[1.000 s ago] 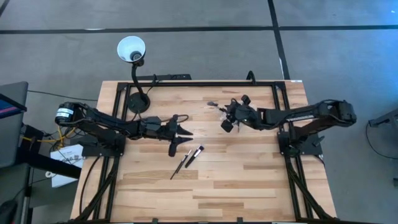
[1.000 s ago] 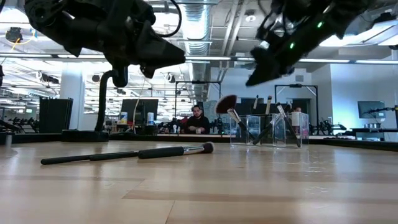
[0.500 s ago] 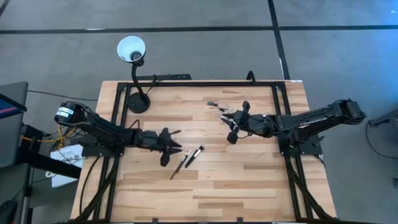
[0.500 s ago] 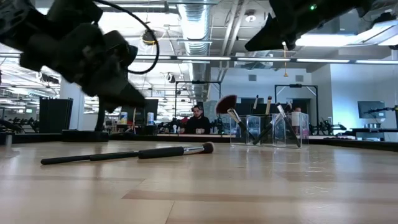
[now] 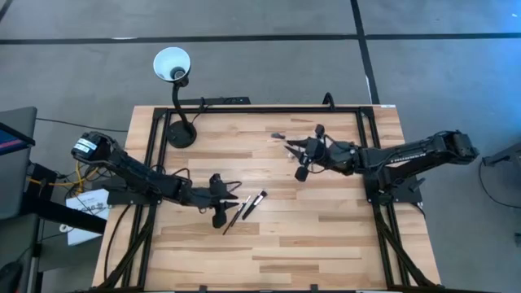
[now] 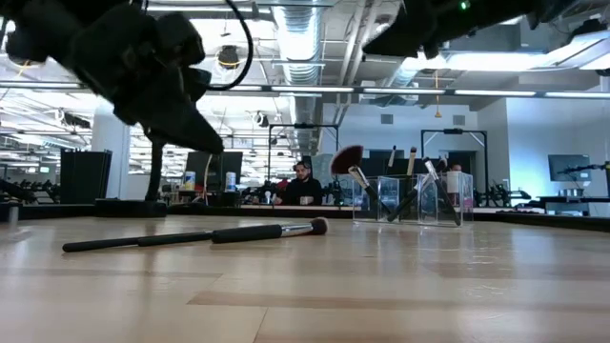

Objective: Sort items
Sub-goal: Put the eyeshadow brush into the right side of the transparent organizer

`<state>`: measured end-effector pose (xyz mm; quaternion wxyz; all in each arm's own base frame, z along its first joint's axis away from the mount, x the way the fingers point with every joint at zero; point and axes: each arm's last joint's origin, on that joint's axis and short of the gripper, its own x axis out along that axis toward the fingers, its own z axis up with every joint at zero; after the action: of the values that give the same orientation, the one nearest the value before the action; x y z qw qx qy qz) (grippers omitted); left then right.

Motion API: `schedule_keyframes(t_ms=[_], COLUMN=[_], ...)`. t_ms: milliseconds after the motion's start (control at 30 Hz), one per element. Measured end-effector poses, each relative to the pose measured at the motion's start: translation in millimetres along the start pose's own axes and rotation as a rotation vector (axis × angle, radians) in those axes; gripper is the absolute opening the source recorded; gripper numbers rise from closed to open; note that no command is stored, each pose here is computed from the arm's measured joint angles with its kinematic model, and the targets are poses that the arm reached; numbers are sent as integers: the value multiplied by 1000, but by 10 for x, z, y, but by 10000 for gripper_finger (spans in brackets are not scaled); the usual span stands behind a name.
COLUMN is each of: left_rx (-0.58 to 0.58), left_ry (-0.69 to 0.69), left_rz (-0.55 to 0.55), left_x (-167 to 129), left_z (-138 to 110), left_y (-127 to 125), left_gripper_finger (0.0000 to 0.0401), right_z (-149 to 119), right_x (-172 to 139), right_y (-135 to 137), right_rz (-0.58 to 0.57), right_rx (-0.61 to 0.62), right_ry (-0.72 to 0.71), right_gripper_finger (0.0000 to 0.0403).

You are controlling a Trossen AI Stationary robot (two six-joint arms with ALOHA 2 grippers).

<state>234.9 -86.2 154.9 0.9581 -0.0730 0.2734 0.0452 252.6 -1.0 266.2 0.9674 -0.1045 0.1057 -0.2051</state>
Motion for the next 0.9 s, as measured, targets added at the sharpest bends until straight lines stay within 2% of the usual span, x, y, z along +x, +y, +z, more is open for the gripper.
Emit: schedule_keyframes(t_ms=[133, 267, 400, 567, 667, 767, 900], left_rx=[-70, -188, -181, -162, -196, -211, -217], left_ry=[74, 137, 200, 159, 149, 148, 136], left_rz=[58, 63, 93, 178, 210, 237, 267], left_x=[17, 117, 248, 334, 358, 386, 425], left_z=[23, -137, -336, -419, -458, -503, -552], left_y=[-111, -236, -367, -454, -446, -434, -431], left_gripper_finger=[97, 97, 97, 97, 97, 96, 87], right_z=[104, 175, 218, 258, 294, 332, 375], right_x=[17, 29, 45, 64, 65, 62, 50], right_y=[-39, -99, -181, -294, -356, -403, -434], right_rz=[74, 86, 30, -46, -82, -66, 17], right_rx=[-71, -147, -227, -311, -335, -335, -351], right_ry=[-124, -217, -266, -310, -351, -416, -520], right_gripper_finger=[73, 73, 73, 73, 73, 73, 73])
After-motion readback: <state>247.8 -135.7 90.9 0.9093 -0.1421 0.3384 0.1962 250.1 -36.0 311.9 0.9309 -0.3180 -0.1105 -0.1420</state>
